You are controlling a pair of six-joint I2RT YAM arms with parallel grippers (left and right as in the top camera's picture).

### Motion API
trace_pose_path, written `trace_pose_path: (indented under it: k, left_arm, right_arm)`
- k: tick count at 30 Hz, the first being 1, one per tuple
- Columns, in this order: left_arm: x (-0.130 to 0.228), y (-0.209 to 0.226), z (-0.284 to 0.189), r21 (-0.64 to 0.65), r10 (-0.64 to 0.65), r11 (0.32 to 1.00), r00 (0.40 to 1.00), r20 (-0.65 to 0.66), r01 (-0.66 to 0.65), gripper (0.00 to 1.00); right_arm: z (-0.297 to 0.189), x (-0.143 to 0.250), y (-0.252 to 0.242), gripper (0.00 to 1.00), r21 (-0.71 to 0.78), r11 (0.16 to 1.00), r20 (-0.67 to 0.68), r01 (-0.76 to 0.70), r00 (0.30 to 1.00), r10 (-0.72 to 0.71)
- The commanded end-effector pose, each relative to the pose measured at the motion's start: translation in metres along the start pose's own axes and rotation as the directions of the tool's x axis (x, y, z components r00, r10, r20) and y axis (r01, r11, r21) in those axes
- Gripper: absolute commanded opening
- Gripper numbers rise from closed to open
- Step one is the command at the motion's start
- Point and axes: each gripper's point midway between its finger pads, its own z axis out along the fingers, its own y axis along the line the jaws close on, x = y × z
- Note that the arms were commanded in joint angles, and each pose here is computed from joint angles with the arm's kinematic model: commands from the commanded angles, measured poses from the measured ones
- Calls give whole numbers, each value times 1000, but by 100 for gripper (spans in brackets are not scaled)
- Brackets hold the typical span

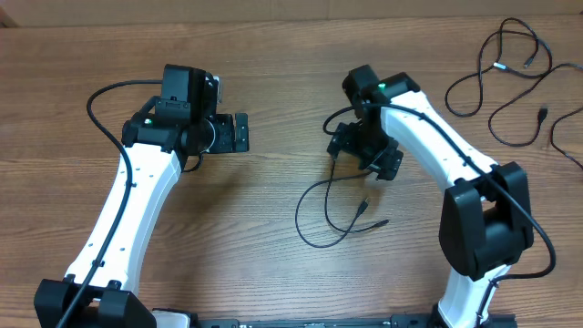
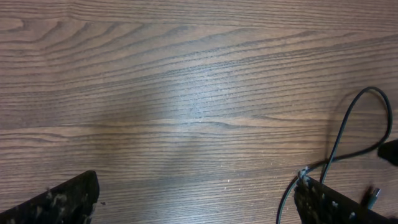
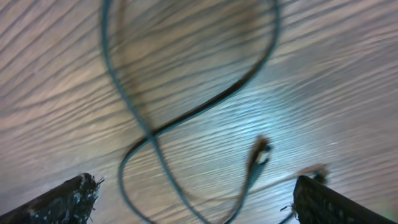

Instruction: Untangle cables

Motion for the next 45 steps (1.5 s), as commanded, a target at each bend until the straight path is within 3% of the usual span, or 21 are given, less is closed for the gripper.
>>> trace_pose_path:
  k: [1,6,11,26,28,30,31,32,40,45]
  left_arm:
    - [-2,-5,-5,17,28,999,999,17,-29,100]
    - [1,-5,-5,15,34,999,999,6,-35,100]
    - [7,-3,-5,10,59,998,998,-16,-59,100]
    - [7,-3,-4,7,58,998,998,-18,-58,100]
    - [7,-3,-4,7,58,998,998,-18,-58,100]
    - [7,-3,-4,7,58,998,998,-18,-58,100]
    - [7,-3,-4,7,58,998,998,-18,-58,100]
    - [7,-3,-4,7,58,998,998,-19,-58,100]
    - [8,-3,-4,6,58,998,998,-20,-58,100]
    - [7,-3,-4,7,58,998,998,-19,-58,100]
  right_arm:
    - [1,14,21,100,-68,997,-30,39,999,-41]
    - [21,21,32,97,-56,998,-59,31,998,-34]
    - [43,27,22,86,27,998,-121,-55,991,58]
    - [81,26,10,86,116,993,-165,-35,985,53]
    - [90,27,7,76,137,990,-182,-36,981,61]
    - [101,29,3,46,163,986,-202,-35,977,68]
    - [105,30,2,19,171,985,-212,-35,975,72]
    - [110,31,0,4,180,983,-222,-36,972,77]
    - [118,25,6,4,153,988,-220,-5,975,39]
    - [84,-11,21,4,121,992,-126,44,992,-29]
